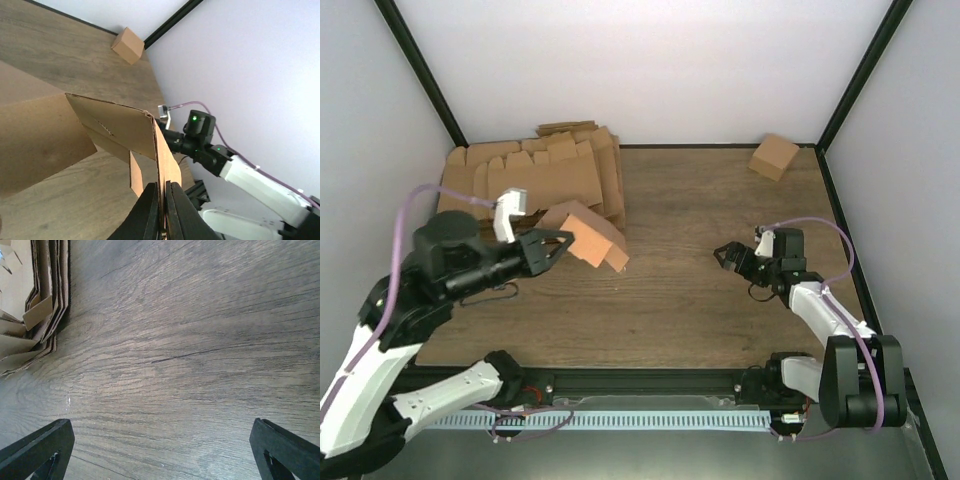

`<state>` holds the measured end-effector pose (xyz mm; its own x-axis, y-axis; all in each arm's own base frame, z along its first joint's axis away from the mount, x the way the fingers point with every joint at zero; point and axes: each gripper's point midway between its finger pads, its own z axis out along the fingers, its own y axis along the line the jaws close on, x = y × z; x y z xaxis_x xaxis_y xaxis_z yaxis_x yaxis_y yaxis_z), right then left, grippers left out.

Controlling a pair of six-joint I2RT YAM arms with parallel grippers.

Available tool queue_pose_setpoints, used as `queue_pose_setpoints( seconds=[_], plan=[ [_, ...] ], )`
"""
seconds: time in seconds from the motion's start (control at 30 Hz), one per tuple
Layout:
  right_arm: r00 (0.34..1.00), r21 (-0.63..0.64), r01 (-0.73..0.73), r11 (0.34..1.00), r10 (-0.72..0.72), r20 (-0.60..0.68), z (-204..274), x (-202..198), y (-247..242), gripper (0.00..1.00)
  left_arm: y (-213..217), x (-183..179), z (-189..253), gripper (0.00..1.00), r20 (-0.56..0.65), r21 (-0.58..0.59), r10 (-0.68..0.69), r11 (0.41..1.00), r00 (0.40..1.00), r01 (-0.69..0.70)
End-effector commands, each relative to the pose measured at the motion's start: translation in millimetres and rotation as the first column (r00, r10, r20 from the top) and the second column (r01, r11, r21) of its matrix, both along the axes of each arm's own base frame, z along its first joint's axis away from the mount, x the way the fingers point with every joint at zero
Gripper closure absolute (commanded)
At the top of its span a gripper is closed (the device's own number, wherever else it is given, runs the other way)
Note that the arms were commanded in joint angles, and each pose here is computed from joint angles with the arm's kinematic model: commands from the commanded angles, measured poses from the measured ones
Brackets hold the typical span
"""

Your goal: Fold the paper box

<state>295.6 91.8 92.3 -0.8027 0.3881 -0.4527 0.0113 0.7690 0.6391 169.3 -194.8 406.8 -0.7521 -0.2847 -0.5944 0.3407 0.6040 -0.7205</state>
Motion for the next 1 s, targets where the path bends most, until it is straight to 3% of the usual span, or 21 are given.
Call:
queue_pose_setpoints(
  seconds=[0.0,0.13,0.27,0.37,0.5,0.53,0.63,0.67,0.77,0.97],
  plan=[
    [1.0,-0.002,-0.021,1.0,0.021,0.015,9.6,5.8,3.3,0.0,20.7,-19.3,-0.9,0.93,-0.038,-0.027,0.032,0.999,0.999,-0.033],
    [1.0,-0.012,-0.021,1.0,0.021,0.003,9.4,3.6,2.2,0.0,26.0,-27.2,-14.9,0.93,-0.094,0.008,0.031,1.0,0.995,-0.03],
    [1.0,-0.014,-0.015,1.0,0.015,-0.005,10.2,1.2,1.4,0.0,3.4,-30.8,-58.4,0.93,-0.239,0.117,-0.071,0.988,0.968,0.101],
    [1.0,-0.011,-0.011,1.0,0.011,-0.018,7.5,-0.9,1.2,0.0,-20.5,-12.5,-95.9,0.93,-0.324,0.227,-0.107,0.956,0.94,0.187],
    [0.999,-0.006,-0.011,1.0,0.011,-0.032,5.0,-1.7,1.7,0.0,-75.9,23.4,-119.5,0.89,-0.352,0.259,-0.245,0.902,0.903,0.346],
    [0.999,-0.002,-0.02,1.0,0.02,-0.032,5.7,-1.7,3.0,0.0,-88.2,34.8,-128.1,0.85,-0.362,0.278,-0.262,0.885,0.894,0.372],
    [0.999,-0.002,-0.041,0.999,0.04,-0.033,8.1,-1.7,5.1,0.0,-115.7,70.6,-141.9,0.29,-0.34,0.323,-0.273,0.865,0.9,0.384],
    [0.998,-0.004,-0.048,0.999,0.048,-0.029,9.4,-1.9,5.5,0.0,-123.4,82.2,-141.0,0.18,-0.314,0.327,-0.271,0.869,0.91,0.372],
    [0.998,-0.013,-0.062,0.998,0.062,-0.018,12.2,-2.6,6.0,0.0,-146.4,104.9,-127.8,0.01,-0.227,0.28,-0.304,0.889,0.925,0.361],
    [0.998,0.01,-0.059,0.998,0.06,-0.032,13.1,1.3,8.3,0.0,-140.8,129.6,-84.5,0.0,-0.031,0.287,-0.244,0.927,0.969,0.242]
  ],
)
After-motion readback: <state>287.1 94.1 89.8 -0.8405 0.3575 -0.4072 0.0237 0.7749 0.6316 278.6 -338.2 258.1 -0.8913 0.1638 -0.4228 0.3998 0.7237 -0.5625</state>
